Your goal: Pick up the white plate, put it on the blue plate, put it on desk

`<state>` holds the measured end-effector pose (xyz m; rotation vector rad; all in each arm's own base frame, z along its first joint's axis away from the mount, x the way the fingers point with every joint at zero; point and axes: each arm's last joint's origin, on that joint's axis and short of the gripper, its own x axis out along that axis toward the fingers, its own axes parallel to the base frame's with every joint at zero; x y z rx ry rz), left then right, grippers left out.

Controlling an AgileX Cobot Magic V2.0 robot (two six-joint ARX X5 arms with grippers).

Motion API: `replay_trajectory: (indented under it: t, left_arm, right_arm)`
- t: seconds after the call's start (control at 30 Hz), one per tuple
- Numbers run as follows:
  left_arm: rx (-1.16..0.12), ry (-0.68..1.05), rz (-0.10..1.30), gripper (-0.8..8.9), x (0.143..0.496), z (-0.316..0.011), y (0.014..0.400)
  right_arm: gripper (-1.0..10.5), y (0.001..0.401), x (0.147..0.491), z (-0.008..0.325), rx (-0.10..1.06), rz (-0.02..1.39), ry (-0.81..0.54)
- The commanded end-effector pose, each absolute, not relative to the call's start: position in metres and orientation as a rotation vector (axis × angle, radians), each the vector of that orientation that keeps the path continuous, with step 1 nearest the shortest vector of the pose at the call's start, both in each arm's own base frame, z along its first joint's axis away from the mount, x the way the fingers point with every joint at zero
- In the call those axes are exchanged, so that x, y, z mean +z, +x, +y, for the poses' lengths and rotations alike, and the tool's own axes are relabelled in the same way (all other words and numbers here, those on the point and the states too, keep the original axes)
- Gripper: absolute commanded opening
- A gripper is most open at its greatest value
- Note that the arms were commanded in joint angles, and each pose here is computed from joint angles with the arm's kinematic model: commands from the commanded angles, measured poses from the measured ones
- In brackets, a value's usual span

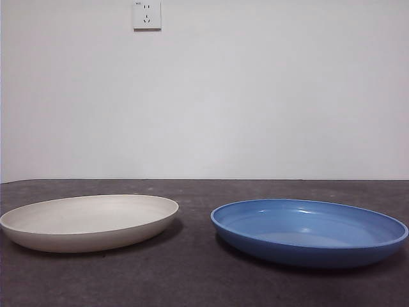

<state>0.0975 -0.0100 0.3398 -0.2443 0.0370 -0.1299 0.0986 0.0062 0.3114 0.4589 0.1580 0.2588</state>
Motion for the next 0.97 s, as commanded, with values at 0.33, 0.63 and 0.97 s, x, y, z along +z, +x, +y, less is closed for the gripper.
replay_trajectory:
  t: [0.33,0.63,0.97]
  left_arm:
    - [-0.358,-0.233,0.157,0.16,0.399,-0.021,0.11]
    - [-0.6,-0.242,0.4,0.16,0.392,-0.037,0.145]
    - [-0.623,-0.254,0.533,0.32,0.377,-0.044,0.162]
  right_arm:
    - [0.1,0.113,0.354,0.015,0.47,0.309,0.463]
    - [0.1,0.127,0.358,0.022,0.602,0.524,0.38]
    - [0.1,0.126,0.351,0.024,0.624,0.595,0.314]
